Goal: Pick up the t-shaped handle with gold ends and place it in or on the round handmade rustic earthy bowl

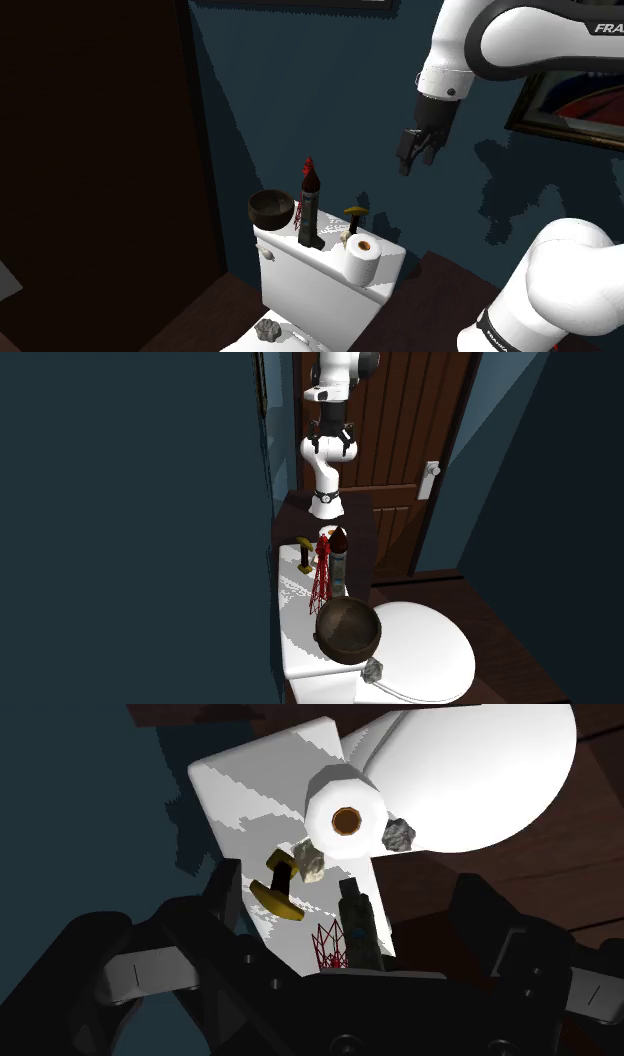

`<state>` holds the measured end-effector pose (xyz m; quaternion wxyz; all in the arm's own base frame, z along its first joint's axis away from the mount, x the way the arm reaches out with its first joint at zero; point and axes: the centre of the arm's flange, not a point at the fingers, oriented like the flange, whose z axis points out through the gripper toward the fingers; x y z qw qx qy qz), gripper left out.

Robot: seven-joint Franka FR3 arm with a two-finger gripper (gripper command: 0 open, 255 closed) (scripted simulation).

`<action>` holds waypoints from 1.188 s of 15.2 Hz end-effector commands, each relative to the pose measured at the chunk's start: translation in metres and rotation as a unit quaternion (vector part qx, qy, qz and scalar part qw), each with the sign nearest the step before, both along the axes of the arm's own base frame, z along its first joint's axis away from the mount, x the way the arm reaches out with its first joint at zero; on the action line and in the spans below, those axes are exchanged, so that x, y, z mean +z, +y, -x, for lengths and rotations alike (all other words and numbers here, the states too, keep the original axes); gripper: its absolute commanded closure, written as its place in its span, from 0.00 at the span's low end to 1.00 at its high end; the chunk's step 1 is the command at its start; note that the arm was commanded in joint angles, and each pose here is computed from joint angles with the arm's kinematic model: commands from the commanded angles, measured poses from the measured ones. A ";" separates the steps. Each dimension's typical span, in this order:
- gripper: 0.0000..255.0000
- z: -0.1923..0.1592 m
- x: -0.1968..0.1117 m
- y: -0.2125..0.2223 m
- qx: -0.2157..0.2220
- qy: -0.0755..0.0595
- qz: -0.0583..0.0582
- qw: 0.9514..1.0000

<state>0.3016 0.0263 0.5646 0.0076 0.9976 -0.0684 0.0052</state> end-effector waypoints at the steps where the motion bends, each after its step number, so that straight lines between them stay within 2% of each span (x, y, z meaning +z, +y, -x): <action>1: 0.00 0.000 0.000 0.000 0.000 0.000 0.000 1.000; 5: 0.00 -0.014 -0.043 -0.027 0.080 -0.010 -0.005 0.997; 9: 0.00 -0.033 -0.086 -0.051 0.160 -0.020 -0.010 0.987; 13: 0.00 -0.056 -0.129 -0.071 0.239 -0.029 -0.014 0.971; 15: 0.00 -0.069 -0.150 -0.080 0.278 -0.034 -0.017 0.960; 18: 0.00 -0.090 -0.182 -0.090 0.335 -0.041 -0.020 0.941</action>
